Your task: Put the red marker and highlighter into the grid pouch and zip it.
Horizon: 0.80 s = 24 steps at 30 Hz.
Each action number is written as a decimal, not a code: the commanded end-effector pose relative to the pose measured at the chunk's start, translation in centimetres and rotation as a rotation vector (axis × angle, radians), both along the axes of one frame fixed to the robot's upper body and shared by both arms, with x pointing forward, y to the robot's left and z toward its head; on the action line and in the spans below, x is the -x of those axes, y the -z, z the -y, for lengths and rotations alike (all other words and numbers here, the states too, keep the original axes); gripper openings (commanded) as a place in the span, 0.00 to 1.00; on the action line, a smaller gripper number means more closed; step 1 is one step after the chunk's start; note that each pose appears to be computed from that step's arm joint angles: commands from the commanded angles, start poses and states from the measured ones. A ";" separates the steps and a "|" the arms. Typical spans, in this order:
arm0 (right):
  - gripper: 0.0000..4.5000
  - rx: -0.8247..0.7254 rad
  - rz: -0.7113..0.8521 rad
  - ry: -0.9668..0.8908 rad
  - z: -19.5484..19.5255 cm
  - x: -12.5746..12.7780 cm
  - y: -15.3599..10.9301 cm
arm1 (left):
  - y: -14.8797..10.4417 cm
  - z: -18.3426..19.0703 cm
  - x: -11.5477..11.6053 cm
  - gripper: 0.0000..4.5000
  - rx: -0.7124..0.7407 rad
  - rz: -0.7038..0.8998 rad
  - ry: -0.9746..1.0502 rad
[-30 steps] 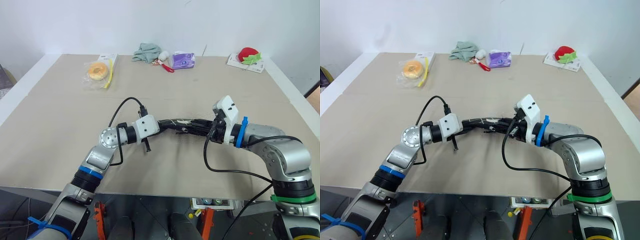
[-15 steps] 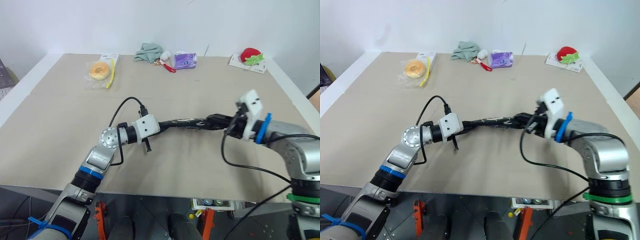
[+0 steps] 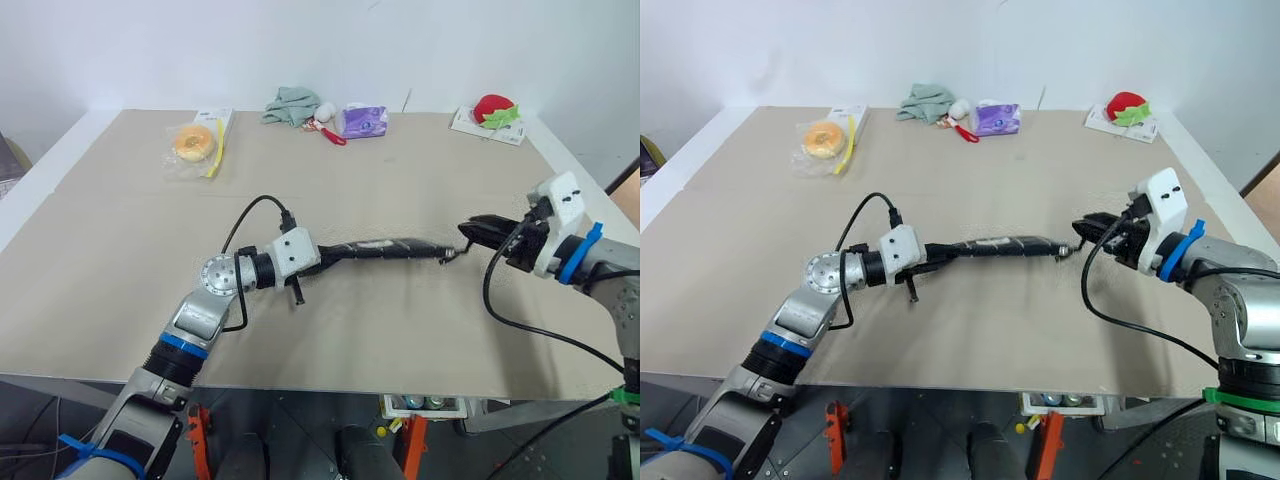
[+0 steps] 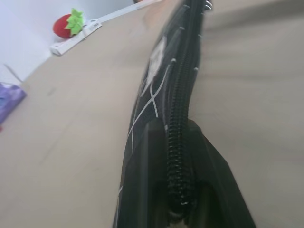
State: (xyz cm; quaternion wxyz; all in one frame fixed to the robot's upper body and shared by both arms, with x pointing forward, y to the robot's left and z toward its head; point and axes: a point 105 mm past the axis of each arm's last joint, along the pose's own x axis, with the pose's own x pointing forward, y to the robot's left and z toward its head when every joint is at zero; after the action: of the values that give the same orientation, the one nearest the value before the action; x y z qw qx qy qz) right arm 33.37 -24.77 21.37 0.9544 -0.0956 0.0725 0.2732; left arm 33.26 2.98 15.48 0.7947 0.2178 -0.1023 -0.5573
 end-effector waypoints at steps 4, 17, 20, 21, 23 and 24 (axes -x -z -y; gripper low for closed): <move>0.99 -0.015 0.087 0.083 1.6 -0.3 -2.5 | -1.7 -0.6 3.4 0.83 0.094 -0.204 0.168; 1.00 0.095 -0.033 0.138 3.8 0.0 0.4 | -4.5 -11.0 -2.2 0.99 0.329 -0.241 -0.405; 1.00 0.168 -0.108 0.116 5.2 0.6 1.9 | -3.4 -17.8 -2.3 0.99 0.273 -0.230 -0.631; 1.00 0.180 -0.125 0.106 5.6 0.8 2.2 | -3.0 -19.2 -1.8 0.99 0.243 -0.237 -0.649; 1.00 0.193 -0.160 0.067 6.0 1.2 2.7 | -2.5 -20.8 -1.0 0.99 0.193 -0.254 -0.658; 1.00 0.196 -0.171 0.044 6.0 1.4 2.9 | -2.5 -21.3 -0.7 0.99 0.175 -0.264 -0.654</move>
State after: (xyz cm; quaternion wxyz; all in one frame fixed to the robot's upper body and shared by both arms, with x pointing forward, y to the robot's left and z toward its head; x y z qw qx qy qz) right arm 32.18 -31.06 17.12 0.9432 -0.1402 0.1997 0.2253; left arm 34.36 24.31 16.32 0.9587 0.0815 0.0536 -0.2671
